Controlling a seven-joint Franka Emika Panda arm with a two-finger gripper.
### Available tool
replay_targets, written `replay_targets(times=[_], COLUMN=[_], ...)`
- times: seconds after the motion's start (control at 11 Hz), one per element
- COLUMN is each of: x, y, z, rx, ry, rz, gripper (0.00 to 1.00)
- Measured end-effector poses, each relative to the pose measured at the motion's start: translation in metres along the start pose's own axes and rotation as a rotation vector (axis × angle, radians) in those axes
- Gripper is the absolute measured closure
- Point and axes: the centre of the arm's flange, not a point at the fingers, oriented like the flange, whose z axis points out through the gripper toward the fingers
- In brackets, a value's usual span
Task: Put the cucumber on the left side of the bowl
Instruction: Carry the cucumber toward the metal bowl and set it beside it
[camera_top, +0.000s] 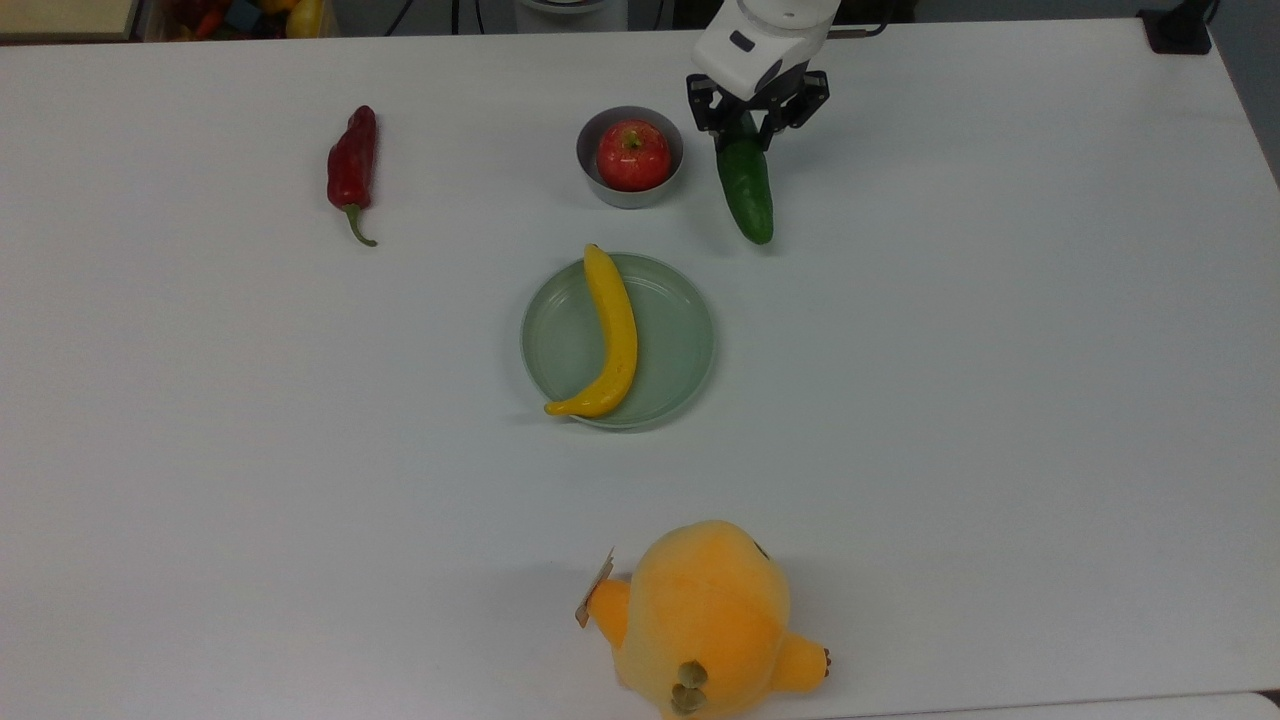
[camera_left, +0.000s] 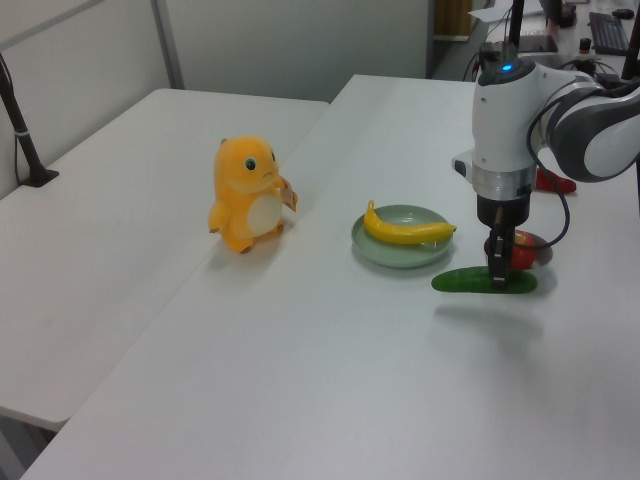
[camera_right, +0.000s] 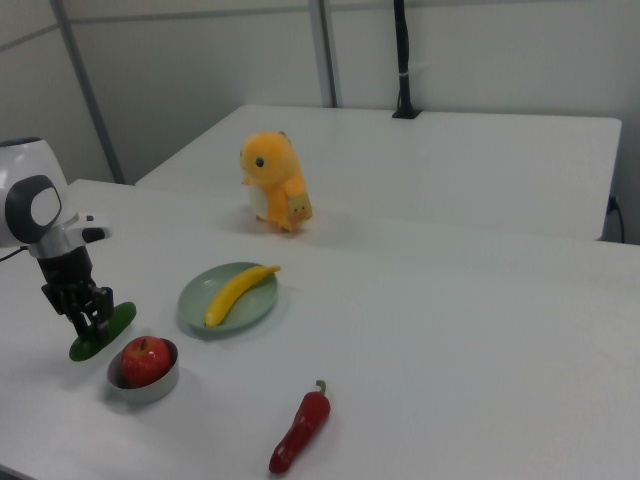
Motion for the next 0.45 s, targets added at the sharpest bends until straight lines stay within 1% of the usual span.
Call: replay_targets(times=[0.45], x=[-0.001], y=[0.003], z=[0.019], rx=[-0.009], ry=[-0.056], rz=[0.004], gripper=[0.54])
